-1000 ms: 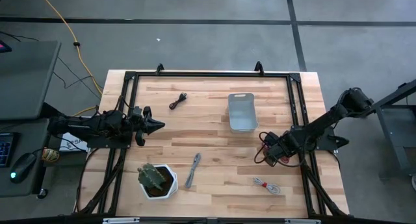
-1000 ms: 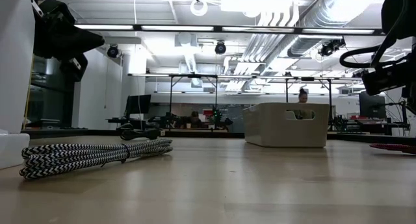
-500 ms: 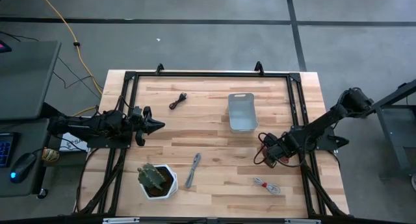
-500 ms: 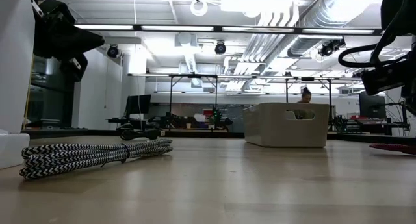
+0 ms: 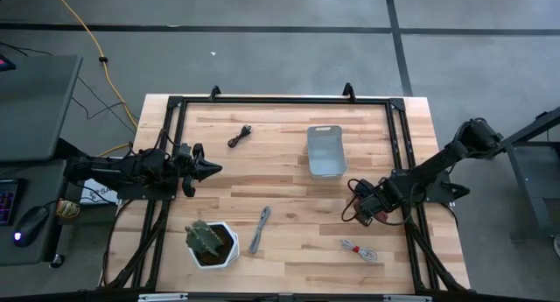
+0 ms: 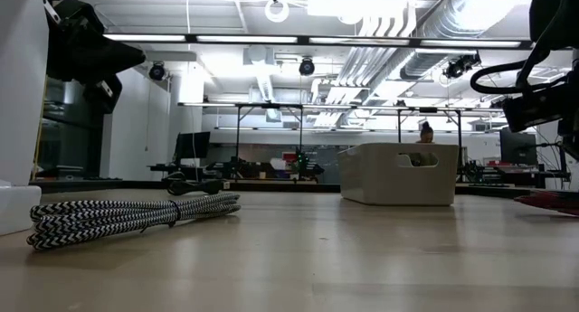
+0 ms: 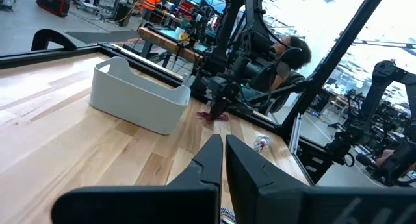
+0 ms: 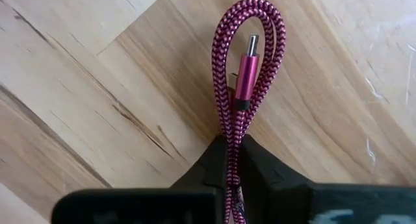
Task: Pick and place USB-C Cables
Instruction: Put the pink charger cable into the gray bin
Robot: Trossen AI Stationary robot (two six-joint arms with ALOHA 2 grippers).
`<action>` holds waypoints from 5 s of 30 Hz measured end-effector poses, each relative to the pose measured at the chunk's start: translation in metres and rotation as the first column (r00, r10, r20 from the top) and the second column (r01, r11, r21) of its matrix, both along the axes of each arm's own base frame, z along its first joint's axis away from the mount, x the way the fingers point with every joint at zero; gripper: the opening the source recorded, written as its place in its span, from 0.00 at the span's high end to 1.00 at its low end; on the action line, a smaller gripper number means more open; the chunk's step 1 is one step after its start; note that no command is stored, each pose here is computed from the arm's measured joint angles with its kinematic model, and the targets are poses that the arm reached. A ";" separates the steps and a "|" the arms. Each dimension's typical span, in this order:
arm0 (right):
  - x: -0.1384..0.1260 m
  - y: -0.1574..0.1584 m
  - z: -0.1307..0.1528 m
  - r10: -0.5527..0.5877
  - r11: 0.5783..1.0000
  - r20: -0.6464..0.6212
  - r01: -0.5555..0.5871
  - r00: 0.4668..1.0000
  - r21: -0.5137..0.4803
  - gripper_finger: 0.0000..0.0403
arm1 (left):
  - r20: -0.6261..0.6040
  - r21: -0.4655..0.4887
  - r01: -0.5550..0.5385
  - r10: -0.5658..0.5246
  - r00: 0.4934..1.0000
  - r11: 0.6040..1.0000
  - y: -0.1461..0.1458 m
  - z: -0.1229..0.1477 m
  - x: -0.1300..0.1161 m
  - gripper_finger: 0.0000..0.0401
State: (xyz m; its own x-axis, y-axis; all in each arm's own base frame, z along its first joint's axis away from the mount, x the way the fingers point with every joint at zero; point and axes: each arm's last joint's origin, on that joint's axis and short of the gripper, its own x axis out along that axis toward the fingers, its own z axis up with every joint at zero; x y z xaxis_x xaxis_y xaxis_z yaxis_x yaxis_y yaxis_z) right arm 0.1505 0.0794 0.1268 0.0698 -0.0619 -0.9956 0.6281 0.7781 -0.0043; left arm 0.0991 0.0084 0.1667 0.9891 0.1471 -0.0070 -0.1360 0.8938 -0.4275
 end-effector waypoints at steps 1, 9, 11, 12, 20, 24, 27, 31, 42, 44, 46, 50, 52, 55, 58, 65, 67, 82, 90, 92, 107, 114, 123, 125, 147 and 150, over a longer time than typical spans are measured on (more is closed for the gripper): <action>0.000 0.000 0.000 0.000 1.000 -0.001 0.000 1.000 0.001 0.99 | 0.000 0.000 0.000 0.000 1.000 1.000 0.000 0.000 0.000 1.00; 0.000 0.000 0.000 0.021 1.000 -0.003 -0.021 1.000 0.009 0.99 | -0.001 0.000 0.000 0.000 1.000 1.000 0.000 0.000 0.000 1.00; 0.000 0.001 0.000 0.041 0.999 -0.006 -0.041 0.999 0.017 0.99 | 0.000 0.000 0.000 0.000 1.000 1.000 0.000 0.000 0.000 1.00; 0.000 0.001 0.000 0.053 0.998 -0.006 -0.053 0.999 0.019 0.99 | 0.000 0.000 0.000 0.000 1.000 1.000 0.000 0.000 0.000 1.00; 0.001 0.001 0.000 0.053 0.998 -0.003 -0.053 0.999 0.018 1.00 | 0.000 0.000 0.000 0.000 1.000 1.000 0.000 0.000 0.000 1.00; 0.001 0.001 0.000 0.053 0.998 -0.001 -0.053 0.999 0.017 1.00 | -0.001 0.000 0.000 0.000 1.000 1.000 0.000 0.000 0.000 1.00; 0.001 0.001 0.001 0.060 0.998 0.000 -0.060 0.998 0.018 1.00 | -0.001 0.000 0.000 0.000 1.000 1.000 0.000 0.000 0.000 1.00; 0.008 0.007 0.015 0.147 0.989 0.044 -0.145 0.988 -0.031 1.00 | 0.000 0.000 0.000 0.000 1.000 1.000 0.000 0.000 0.000 1.00; 0.010 0.031 0.121 0.412 0.893 0.486 -0.236 0.771 -0.384 1.00 | 0.000 0.000 0.000 0.000 1.000 1.000 0.000 0.000 0.000 1.00; 0.005 0.034 0.139 0.467 0.864 0.559 -0.218 0.686 -0.454 1.00 | -0.001 0.000 0.000 0.000 1.000 1.000 0.000 0.000 0.000 1.00; -0.001 0.036 0.150 0.519 0.834 0.601 -0.207 0.608 -0.511 1.00 | -0.001 0.000 0.000 0.000 1.000 1.000 0.000 0.000 0.000 1.00; -0.010 0.037 0.161 0.556 0.821 0.660 -0.207 0.505 -0.533 1.00 | -0.001 0.000 0.000 0.000 1.000 1.000 0.000 0.000 0.000 1.00; -0.012 0.037 0.161 0.557 0.821 0.663 -0.210 0.501 -0.531 1.00 | 0.000 0.000 0.000 0.000 1.000 1.000 0.000 0.000 0.000 1.00; -0.010 0.034 0.161 0.557 0.818 0.657 -0.203 0.507 -0.538 1.00 | 0.000 0.000 0.000 0.000 1.000 1.000 0.000 0.000 0.000 1.00; 0.000 0.028 0.163 0.568 0.811 0.650 -0.211 0.504 -0.546 1.00 | -0.001 0.000 0.000 0.000 1.000 1.000 0.000 0.000 0.000 1.00; 0.042 -0.012 0.180 0.640 0.765 0.666 -0.238 0.383 -0.599 1.00 | -0.001 0.000 0.000 0.000 1.000 1.000 0.000 0.000 0.000 1.00; 0.054 -0.030 0.183 0.663 0.745 0.661 -0.227 0.352 -0.627 1.00 | -0.001 0.000 0.000 0.000 1.000 1.000 0.000 0.000 0.000 1.00; 0.076 -0.109 0.188 0.671 0.739 0.691 -0.167 0.269 -0.652 1.00 | -0.001 0.000 0.000 0.000 1.000 1.000 0.000 0.000 0.000 1.00; 0.076 -0.111 0.187 0.641 0.757 0.695 -0.122 0.326 -0.642 1.00 | -0.001 0.000 0.000 0.000 1.000 1.000 0.000 0.000 0.000 1.00; 0.076 -0.110 0.187 0.642 0.757 0.693 -0.128 0.328 -0.640 1.00 | -0.001 0.000 0.000 0.000 1.000 1.000 0.000 0.000 0.000 1.00; 0.074 -0.112 0.182 0.603 0.779 0.691 -0.110 0.398 -0.617 1.00 | -0.001 0.000 0.000 0.000 1.000 1.000 0.000 0.000 0.000 1.00; 0.077 -0.120 0.176 0.530 0.813 0.704 -0.047 0.474 -0.581 1.00 | -0.001 0.000 0.000 0.000 1.000 1.000 0.000 0.000 0.000 1.00; 0.087 -0.144 0.136 0.331 0.871 0.594 0.004 0.733 -0.491 1.00 | -0.001 0.000 0.000 0.000 1.000 1.000 0.000 0.000 0.000 1.00; 0.090 -0.150 0.121 0.273 0.894 0.545 0.000 0.792 -0.448 1.00 | -0.001 0.000 0.000 0.000 1.000 1.000 0.000 0.000 0.000 1.00; 0.121 -0.164 0.021 0.052 0.980 0.282 0.005 0.958 -0.199 1.00 | -0.001 0.000 0.000 0.000 1.000 1.000 0.000 0.000 0.000 1.00; 0.122 -0.164 0.012 0.045 0.982 0.251 0.003 0.967 -0.188 1.00 | -0.001 0.000 0.000 0.000 1.000 1.000 0.000 0.000 0.000 1.00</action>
State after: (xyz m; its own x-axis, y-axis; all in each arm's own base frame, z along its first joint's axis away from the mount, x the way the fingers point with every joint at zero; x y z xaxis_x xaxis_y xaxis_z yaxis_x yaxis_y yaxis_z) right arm 0.2723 -0.0849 0.1383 0.3208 -0.2393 -0.9164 0.6112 0.7915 0.0073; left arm 0.0991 0.0084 0.1665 0.9890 0.1475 -0.0082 -0.1368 0.8937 -0.4274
